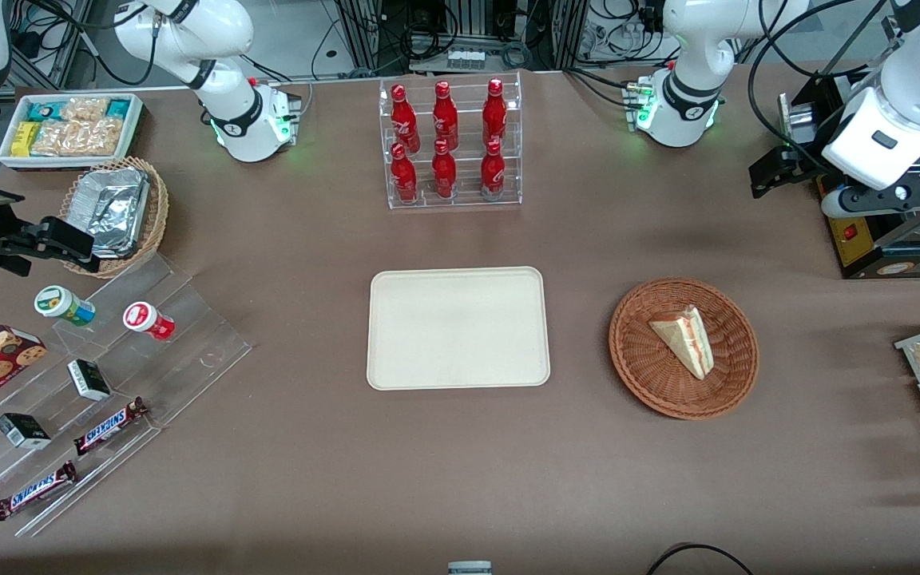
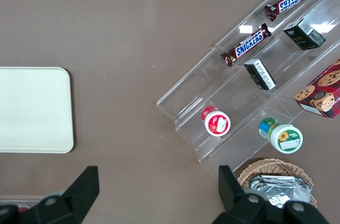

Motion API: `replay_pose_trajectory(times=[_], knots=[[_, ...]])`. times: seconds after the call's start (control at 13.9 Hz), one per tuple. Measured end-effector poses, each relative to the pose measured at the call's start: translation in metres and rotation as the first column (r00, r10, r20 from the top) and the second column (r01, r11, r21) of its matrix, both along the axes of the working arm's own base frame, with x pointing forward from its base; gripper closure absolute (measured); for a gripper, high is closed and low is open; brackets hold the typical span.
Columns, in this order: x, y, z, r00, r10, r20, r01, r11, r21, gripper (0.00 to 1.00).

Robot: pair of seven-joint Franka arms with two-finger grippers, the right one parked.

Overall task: Place sandwich from basket to tray
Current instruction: 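Move the left gripper over the wicker basket holding the sandwich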

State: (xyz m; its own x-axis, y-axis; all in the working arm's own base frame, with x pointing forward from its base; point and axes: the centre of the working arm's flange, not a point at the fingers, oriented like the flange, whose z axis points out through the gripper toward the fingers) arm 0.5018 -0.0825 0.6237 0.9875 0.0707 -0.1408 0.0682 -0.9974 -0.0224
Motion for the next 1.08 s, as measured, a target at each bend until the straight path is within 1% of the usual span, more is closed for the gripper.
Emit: replay_pose_trajectory(times=[0.14,0.36,0.58,0.65,0.79,1.08], knots=[[0.000,0.001,0.000,1.000,0.002,-0.002,-0.002,1.000,0.002,0.00],[0.001,0.007,-0.015,1.000,0.006,-0.009,-0.005,0.999,0.031,0.00],[0.007,0.011,-0.055,1.000,0.002,-0.007,-0.001,0.998,0.066,0.00],[0.009,0.011,-0.073,1.000,-0.001,-0.006,0.002,0.997,0.072,0.00],[0.011,0.012,-0.113,1.000,0.014,0.023,-0.016,0.997,0.075,0.00],[0.008,0.011,-0.174,0.988,0.123,0.094,-0.130,0.989,0.068,0.00]])
